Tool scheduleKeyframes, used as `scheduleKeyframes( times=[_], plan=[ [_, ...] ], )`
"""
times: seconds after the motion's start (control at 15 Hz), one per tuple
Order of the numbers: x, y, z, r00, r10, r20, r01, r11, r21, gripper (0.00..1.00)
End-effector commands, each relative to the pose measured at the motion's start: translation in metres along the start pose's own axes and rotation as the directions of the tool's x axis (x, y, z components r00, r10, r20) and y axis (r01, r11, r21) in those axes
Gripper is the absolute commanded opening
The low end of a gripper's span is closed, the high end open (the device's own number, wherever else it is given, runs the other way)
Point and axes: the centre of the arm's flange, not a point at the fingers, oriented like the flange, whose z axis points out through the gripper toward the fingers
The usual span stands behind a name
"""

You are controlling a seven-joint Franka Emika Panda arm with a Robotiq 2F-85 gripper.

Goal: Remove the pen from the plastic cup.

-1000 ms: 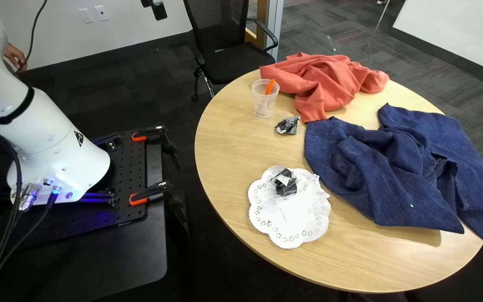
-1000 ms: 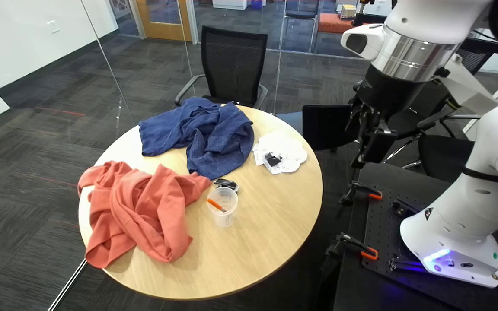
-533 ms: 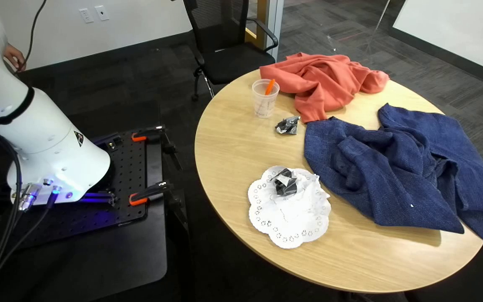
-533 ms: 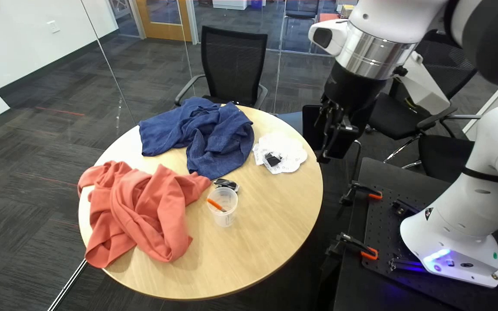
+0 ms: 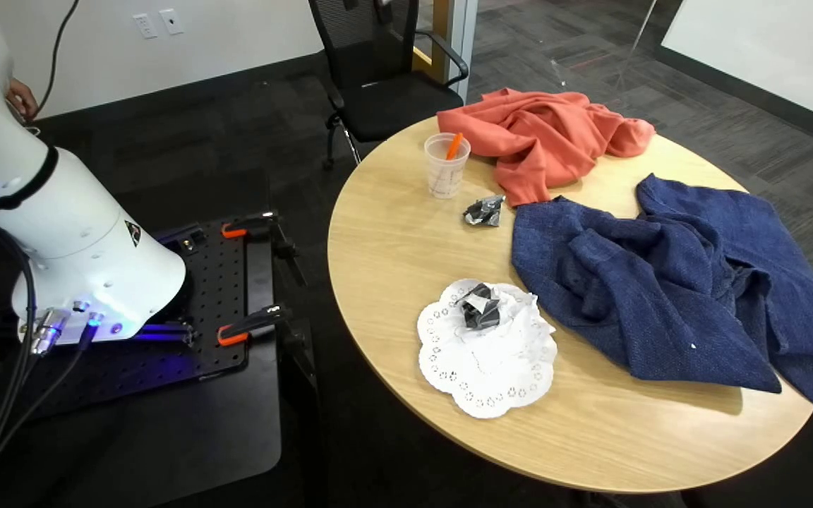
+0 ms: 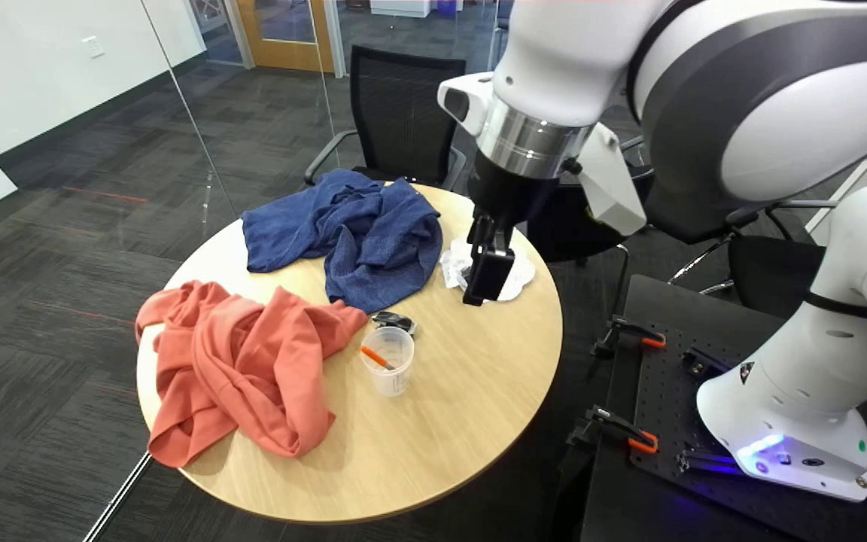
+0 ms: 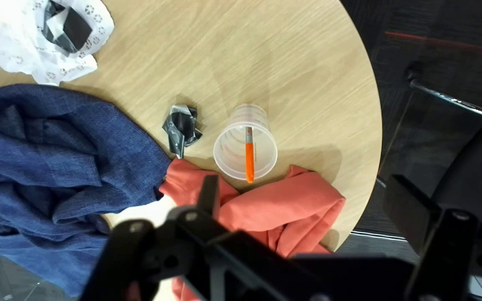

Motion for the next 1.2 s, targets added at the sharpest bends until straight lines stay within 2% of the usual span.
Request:
scheduleKeyframes(
  times=[0.0, 0.47, 0.6, 0.67, 0.87, 1.13],
  plan=[
    [0.042, -0.001, 0.027, 1.0, 0.005, -0.003, -0.005, 1.0, -0.019, 1.0],
    [0.075, 0.012, 0.073, 0.999, 0.012, 0.044, -0.011, 1.0, -0.022, 1.0],
    [0.078, 0.017, 0.088, 0.997, 0.017, 0.072, -0.018, 1.0, 0.003, 1.0],
    [0.062, 0.012, 0.077, 0.998, 0.0, 0.066, 0.0, 1.0, -0.001, 1.0],
    [0.067, 0.015, 0.091, 0.996, 0.005, 0.087, -0.006, 1.0, 0.006, 1.0],
    [0.069, 0.015, 0.09, 0.996, 0.006, 0.084, -0.006, 1.0, 0.007, 1.0]
  ],
)
